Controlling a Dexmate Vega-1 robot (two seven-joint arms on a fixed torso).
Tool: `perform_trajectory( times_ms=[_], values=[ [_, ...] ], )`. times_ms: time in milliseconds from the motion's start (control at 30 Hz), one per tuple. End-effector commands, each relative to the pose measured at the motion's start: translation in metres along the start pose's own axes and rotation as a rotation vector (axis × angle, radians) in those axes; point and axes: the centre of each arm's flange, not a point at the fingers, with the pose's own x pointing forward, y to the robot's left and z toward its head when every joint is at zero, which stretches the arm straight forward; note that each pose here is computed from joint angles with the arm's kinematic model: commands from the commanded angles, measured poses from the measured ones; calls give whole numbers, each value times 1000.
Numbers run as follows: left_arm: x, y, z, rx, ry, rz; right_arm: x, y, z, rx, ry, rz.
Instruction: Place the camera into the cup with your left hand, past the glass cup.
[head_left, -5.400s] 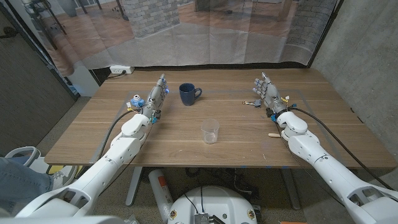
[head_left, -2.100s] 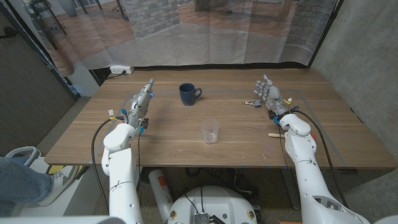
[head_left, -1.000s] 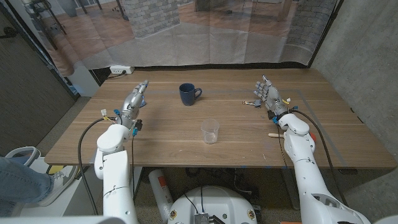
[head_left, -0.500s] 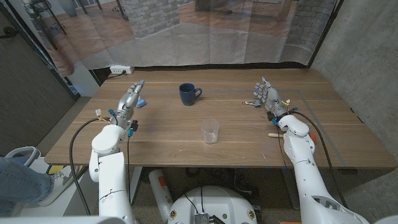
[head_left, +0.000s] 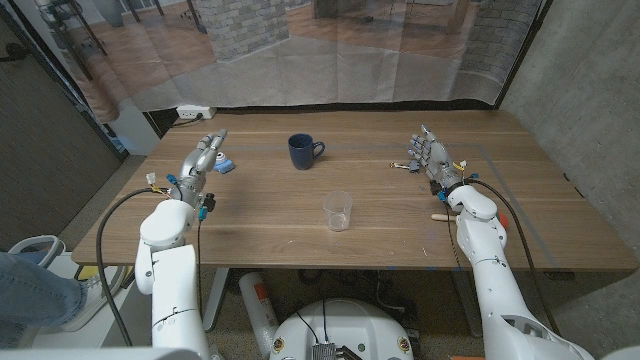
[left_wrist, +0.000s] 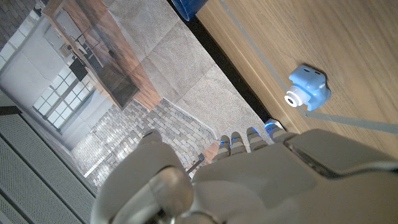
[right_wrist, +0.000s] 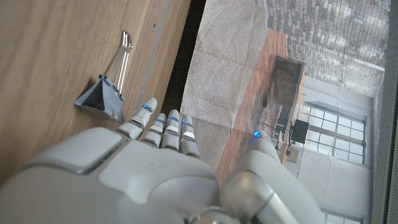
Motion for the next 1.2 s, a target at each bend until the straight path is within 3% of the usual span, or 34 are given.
perform_trajectory(
  times_ms=[33, 1200],
  values=[
    [-7, 6, 4, 80, 44, 43, 6, 3, 1, -2, -3, 7],
    [-17, 18, 11, 283, 158, 143, 12, 6, 1, -2, 0, 13]
  ],
)
